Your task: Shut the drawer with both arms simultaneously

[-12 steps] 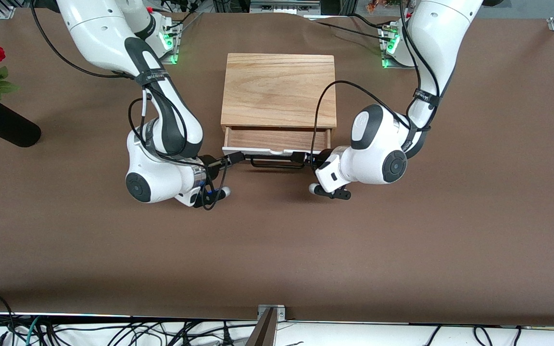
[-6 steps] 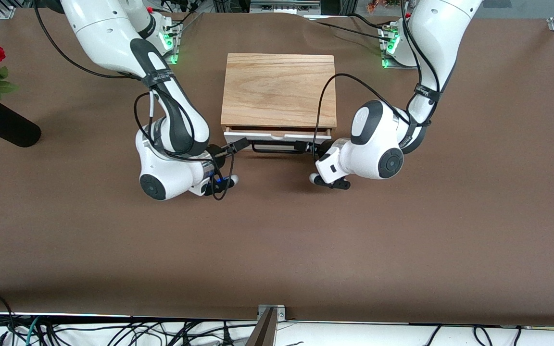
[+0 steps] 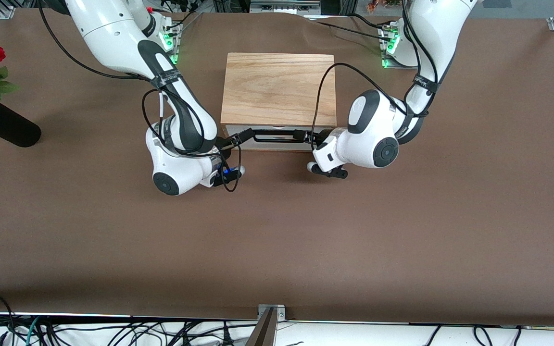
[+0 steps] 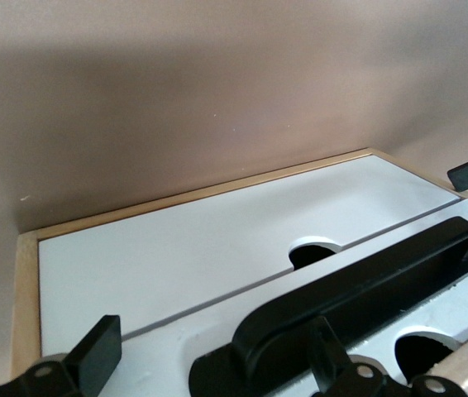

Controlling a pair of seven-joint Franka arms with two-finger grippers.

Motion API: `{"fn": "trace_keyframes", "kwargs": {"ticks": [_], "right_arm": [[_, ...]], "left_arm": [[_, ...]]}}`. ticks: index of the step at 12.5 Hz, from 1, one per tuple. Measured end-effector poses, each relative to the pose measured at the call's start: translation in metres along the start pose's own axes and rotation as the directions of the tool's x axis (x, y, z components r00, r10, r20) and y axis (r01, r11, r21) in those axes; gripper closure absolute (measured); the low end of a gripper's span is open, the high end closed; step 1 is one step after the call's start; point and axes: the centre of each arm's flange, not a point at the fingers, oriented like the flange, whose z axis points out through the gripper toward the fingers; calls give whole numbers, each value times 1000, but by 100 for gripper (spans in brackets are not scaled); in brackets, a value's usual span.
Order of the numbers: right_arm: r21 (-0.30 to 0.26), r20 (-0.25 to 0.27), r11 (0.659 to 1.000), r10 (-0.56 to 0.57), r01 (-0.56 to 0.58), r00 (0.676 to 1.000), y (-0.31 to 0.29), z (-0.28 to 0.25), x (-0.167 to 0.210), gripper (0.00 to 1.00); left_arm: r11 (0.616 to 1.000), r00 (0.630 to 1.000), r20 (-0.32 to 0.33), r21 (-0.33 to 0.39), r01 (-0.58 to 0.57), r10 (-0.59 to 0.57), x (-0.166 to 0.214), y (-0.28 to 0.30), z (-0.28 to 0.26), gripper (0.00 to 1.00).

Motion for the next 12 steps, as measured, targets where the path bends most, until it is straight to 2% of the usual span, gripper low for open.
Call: {"fn": "trace_keyframes", "kwargs": {"ticks": [2,6,7,9,10,12], "right_arm": [[22,-13,1000,4,-3,1000,9,-18,-1,0],[53,-131,999,2,5,991,24,-91,-7,0],[58,-162,998,4,6,987,28,-109,-9,0],[53,-220,999,0,12,975,44,-144,-15,0],[23,-250,999,-19,26,968,56,-164,-21,0],[-92,-300,994,-80,54,951,73,-207,-41,0]], "left_arm": [[1000,1000,-1,0,-12,12,-5,4,-4,0],[1000,999,-28,-13,-22,21,-9,9,-31,0],[999,997,-74,-15,-29,28,-5,7,-58,0],[998,981,-188,29,-49,53,4,-5,-129,0],[996,970,-233,66,-55,69,6,-12,-159,0],[980,951,-287,190,-63,116,7,-23,-196,0]]}}
